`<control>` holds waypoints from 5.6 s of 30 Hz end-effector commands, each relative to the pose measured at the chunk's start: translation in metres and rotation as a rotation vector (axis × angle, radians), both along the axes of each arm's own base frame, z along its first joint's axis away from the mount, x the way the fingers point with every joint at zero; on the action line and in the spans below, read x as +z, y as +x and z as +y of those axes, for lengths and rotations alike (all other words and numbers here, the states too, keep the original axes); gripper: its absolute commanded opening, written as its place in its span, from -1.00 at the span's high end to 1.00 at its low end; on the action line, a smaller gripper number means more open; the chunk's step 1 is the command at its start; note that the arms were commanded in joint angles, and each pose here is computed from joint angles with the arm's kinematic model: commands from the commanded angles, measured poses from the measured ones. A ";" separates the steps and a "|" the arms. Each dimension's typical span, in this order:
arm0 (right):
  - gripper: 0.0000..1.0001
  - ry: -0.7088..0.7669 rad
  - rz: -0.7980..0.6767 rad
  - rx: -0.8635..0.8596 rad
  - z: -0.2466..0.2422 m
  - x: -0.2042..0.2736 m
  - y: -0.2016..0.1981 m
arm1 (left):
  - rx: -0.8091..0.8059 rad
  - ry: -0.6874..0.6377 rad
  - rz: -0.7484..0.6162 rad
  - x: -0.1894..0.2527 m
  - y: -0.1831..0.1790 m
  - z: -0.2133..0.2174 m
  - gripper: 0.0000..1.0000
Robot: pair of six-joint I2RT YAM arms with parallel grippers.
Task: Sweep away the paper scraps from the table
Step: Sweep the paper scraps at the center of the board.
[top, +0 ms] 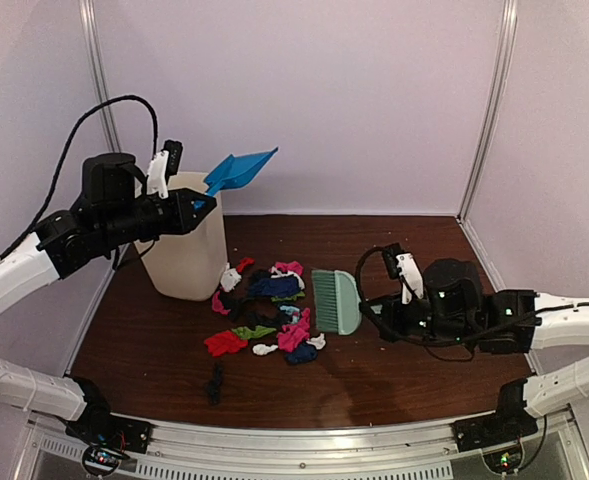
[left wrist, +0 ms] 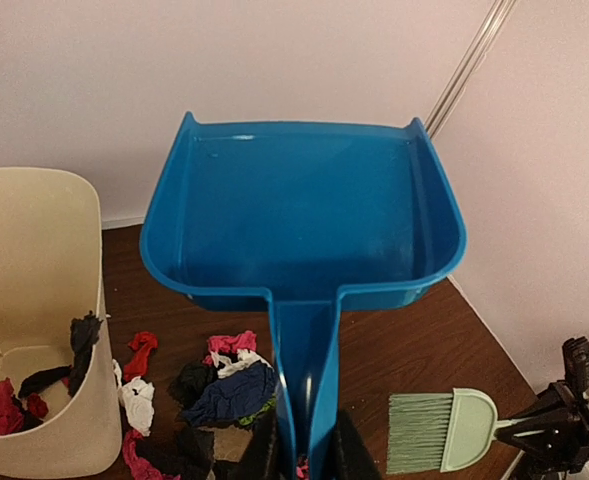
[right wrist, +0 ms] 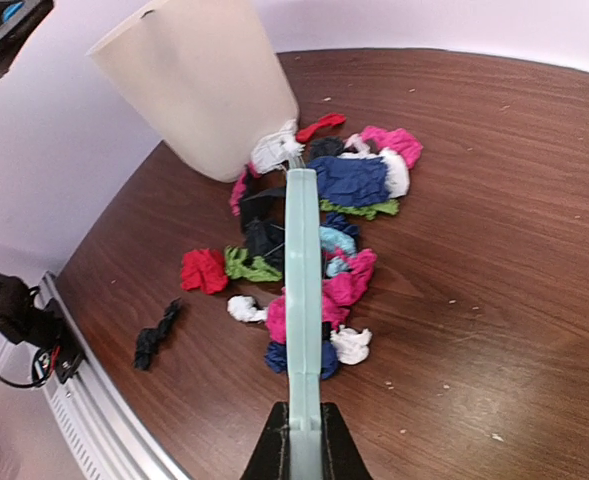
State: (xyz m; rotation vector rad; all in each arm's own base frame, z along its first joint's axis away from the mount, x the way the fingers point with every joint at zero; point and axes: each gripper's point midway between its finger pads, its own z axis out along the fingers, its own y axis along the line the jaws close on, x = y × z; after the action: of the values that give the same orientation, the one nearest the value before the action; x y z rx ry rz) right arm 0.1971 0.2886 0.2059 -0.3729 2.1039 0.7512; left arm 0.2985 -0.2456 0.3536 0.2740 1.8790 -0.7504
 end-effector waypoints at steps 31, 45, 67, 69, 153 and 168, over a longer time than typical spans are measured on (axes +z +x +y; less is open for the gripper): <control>1.00 -0.198 0.087 -0.278 -0.064 -0.074 0.048 | -0.078 0.115 0.027 -0.045 0.000 -0.027 1.00; 1.00 0.003 -0.087 -0.243 -0.055 0.023 0.070 | -0.095 0.181 0.056 -0.066 -0.010 -0.034 1.00; 1.00 -0.082 0.169 -0.192 0.001 -0.070 0.193 | -0.050 0.248 0.109 -0.109 -0.019 -0.014 1.00; 1.00 -0.106 0.180 -0.218 -0.013 -0.078 0.185 | -0.054 0.250 0.109 -0.111 -0.019 -0.015 1.00; 1.00 -0.074 0.203 -0.500 -0.061 -0.072 0.225 | -0.446 0.691 0.215 -0.228 -0.108 -0.120 1.00; 1.00 -0.090 0.303 -0.652 -0.145 -0.099 0.117 | -0.465 0.682 0.198 -0.232 -0.107 -0.126 1.00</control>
State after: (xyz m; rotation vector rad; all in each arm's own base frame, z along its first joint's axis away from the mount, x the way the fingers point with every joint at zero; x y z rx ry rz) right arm 0.3402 0.1688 0.1197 0.3095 2.3116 0.3908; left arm 0.1875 -0.3628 0.1199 1.1283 2.2854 -0.3954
